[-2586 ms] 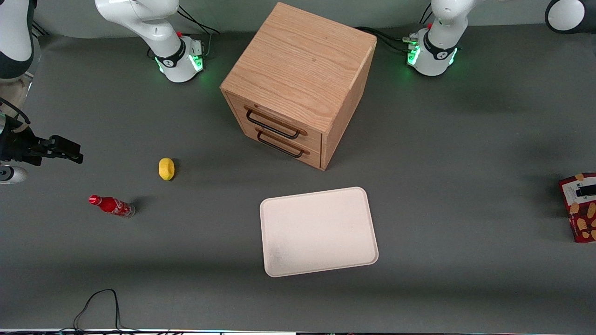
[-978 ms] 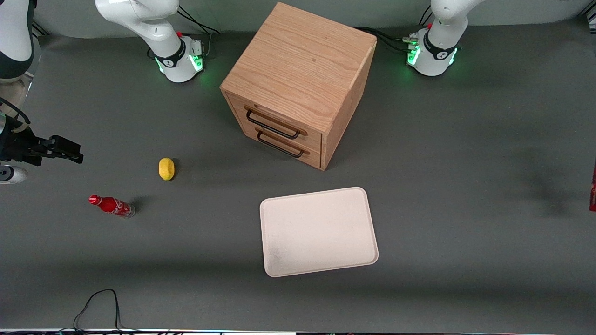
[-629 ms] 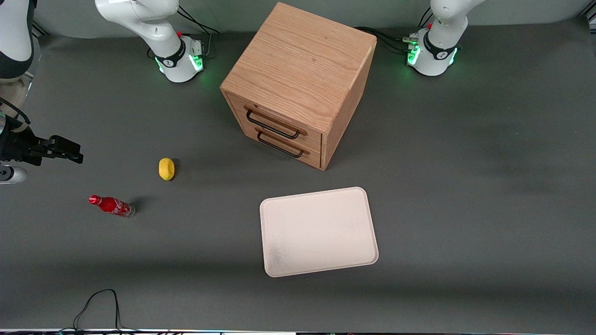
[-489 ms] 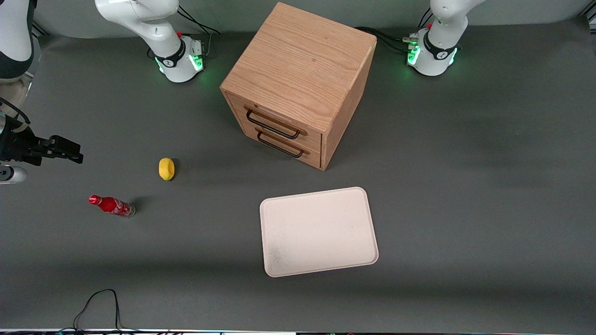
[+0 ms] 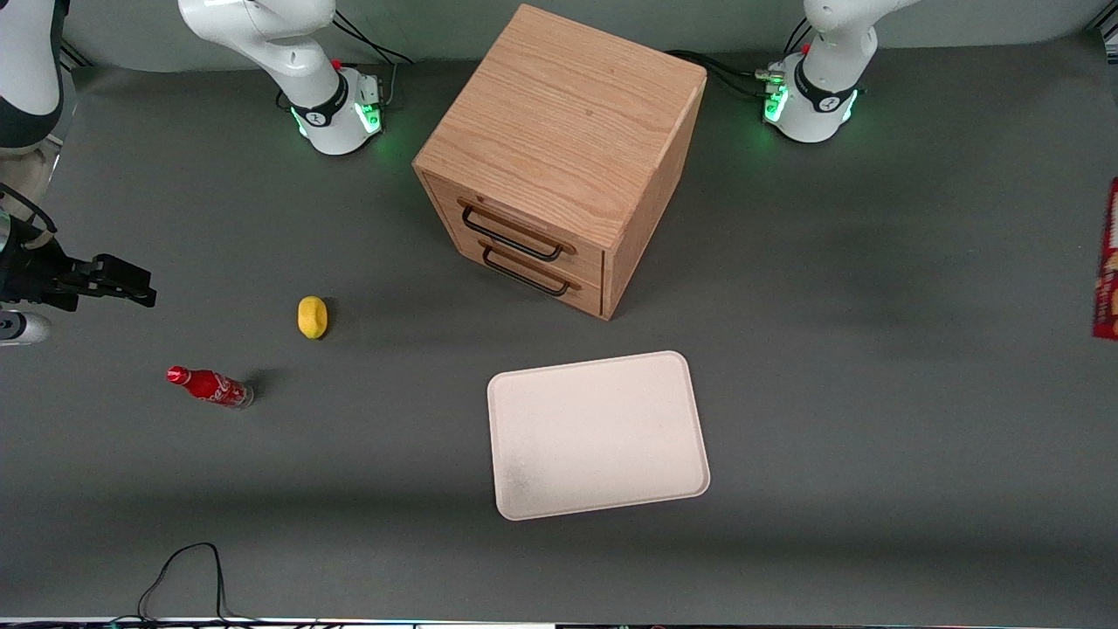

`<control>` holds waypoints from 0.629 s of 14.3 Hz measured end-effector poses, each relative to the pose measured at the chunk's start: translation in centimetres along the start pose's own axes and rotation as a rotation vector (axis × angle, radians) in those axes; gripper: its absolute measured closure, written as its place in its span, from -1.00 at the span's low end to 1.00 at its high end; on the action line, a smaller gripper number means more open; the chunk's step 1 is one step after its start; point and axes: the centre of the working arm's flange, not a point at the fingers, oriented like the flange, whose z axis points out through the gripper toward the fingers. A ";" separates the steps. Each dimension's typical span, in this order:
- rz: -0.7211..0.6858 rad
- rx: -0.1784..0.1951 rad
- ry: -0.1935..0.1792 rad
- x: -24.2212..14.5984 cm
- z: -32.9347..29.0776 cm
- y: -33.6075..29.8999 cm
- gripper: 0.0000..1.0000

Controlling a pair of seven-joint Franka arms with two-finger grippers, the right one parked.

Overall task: Place red cookie box on tray
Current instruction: 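Lift the shortbread box and carry it over the white tray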

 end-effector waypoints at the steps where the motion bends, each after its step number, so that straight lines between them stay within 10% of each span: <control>1: -0.025 -0.003 0.005 0.4 0.1 3.8 0.79; 9: -0.098 -0.072 0.183 4.7 8.8 33.5 0.79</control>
